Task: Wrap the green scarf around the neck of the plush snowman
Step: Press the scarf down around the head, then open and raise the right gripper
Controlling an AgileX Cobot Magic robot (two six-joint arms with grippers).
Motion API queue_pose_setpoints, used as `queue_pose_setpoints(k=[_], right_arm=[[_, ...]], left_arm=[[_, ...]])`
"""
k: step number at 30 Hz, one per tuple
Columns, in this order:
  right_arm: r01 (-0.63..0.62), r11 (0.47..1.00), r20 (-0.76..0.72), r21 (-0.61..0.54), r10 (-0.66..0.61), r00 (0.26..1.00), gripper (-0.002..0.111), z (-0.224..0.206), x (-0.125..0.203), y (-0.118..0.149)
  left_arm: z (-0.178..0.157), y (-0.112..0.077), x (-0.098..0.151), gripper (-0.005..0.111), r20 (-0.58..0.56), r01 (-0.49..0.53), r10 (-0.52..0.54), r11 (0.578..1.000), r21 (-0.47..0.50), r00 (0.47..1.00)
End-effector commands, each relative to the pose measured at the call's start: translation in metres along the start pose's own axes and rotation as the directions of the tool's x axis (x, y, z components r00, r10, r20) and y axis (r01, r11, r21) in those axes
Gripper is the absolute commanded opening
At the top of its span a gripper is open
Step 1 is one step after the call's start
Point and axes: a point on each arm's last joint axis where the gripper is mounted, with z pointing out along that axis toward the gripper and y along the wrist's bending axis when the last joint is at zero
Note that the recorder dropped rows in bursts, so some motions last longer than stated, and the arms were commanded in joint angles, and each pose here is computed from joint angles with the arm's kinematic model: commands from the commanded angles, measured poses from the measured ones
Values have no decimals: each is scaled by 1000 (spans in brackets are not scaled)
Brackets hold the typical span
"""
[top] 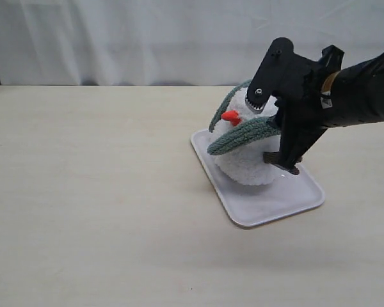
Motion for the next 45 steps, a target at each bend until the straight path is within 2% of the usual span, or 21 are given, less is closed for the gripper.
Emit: queue_pose_setpoints(k=[1,8,12,21,25,32,36,38,41,45], right_arm=[[-93,996,36,-2,93,995,4,-6,-2,-1],[-186,982,-16,-30,185,983,4,15,1,5],[-181,982,-51,-50,178,983,4,26,4,10],[-42,993,-186,-108,22,982,4,26,17,16],[-52,994,-159,-91,37,987,4,19,14,12],[-124,992,10,-18,124,992,4,-10,0,-1],[-183,983,9,15,183,983,4,-8,2,-5],[-320,946,23,54,319,948,4,-5,6,-13],[-575,812,11,98,577,817,4,-1,13,-37],[-681,725,-97,105,689,718,4,5,13,-63]], left_arm=[[0,0,0,0,14,3,-3,1000,-6,1000],[0,0,0,0,14,3,-3,1000,-6,1000],[0,0,0,0,14,3,-3,1000,-6,1000],[0,0,0,0,14,3,-3,1000,-6,1000],[0,0,0,0,14,3,-3,1000,-6,1000],[0,0,0,0,14,3,-3,1000,-6,1000],[0,0,0,0,14,3,-3,1000,-6,1000],[0,0,0,0,14,3,-3,1000,-6,1000],[0,0,0,0,14,3,-3,1000,-6,1000],[0,0,0,0,14,3,-3,1000,-6,1000]])
